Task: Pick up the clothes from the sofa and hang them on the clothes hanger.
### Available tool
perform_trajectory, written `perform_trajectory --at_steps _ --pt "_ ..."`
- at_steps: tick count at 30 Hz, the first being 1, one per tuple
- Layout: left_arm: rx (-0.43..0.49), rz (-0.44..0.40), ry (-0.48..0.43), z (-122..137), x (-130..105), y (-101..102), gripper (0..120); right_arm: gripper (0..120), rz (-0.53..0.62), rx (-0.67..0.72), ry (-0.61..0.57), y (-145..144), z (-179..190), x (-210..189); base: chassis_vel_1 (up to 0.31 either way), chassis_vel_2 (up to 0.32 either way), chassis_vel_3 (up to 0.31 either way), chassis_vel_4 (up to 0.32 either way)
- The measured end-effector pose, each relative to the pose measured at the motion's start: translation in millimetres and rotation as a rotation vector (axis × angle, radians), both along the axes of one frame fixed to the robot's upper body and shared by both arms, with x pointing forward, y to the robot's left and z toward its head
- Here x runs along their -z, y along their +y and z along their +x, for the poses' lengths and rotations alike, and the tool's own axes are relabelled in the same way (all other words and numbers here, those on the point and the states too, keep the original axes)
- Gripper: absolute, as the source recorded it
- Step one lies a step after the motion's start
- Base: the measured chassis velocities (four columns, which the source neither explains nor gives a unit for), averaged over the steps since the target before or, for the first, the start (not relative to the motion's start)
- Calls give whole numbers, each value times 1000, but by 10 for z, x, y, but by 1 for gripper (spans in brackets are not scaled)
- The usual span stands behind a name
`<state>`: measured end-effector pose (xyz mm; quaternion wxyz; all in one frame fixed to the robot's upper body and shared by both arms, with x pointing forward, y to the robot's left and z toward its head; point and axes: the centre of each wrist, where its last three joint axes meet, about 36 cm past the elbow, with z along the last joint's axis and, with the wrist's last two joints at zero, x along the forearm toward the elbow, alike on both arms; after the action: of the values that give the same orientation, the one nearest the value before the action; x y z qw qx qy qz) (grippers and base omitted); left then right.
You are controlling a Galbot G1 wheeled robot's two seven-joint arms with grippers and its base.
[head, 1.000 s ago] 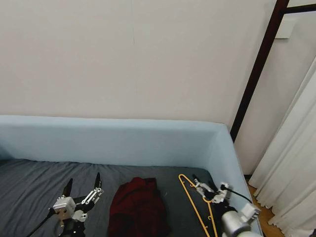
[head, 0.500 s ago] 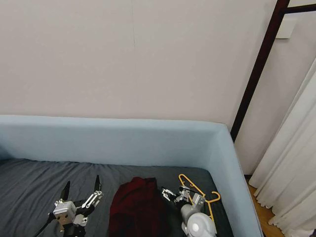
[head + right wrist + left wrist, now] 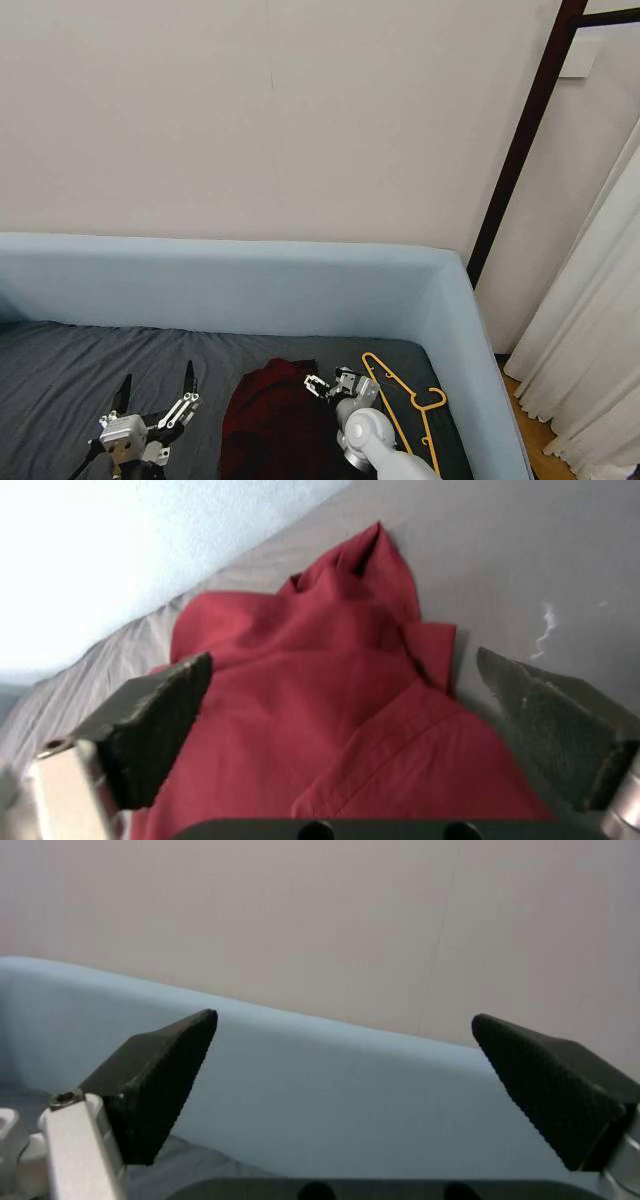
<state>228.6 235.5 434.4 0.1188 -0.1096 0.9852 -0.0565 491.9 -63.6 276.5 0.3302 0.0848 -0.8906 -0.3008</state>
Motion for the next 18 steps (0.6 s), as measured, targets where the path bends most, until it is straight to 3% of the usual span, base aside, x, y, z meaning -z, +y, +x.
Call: perform_trajectory --at_steps 8,13,17,18 --pt "-8 -12 0 -7 15 -56 100 78 1 -45 7 150 -123 206 0 0 0 0" --pt "-7 -19 2 2 30 -89 100 61 -9 -60 3 174 -171 257 0 0 0 0" --pt "-5 -23 5 19 56 -103 100 41 -30 -77 -15 121 -216 291 0 0 0 0" --pt "-5 -23 5 19 56 -103 100 41 -30 -77 -15 121 -216 291 0 0 0 0"
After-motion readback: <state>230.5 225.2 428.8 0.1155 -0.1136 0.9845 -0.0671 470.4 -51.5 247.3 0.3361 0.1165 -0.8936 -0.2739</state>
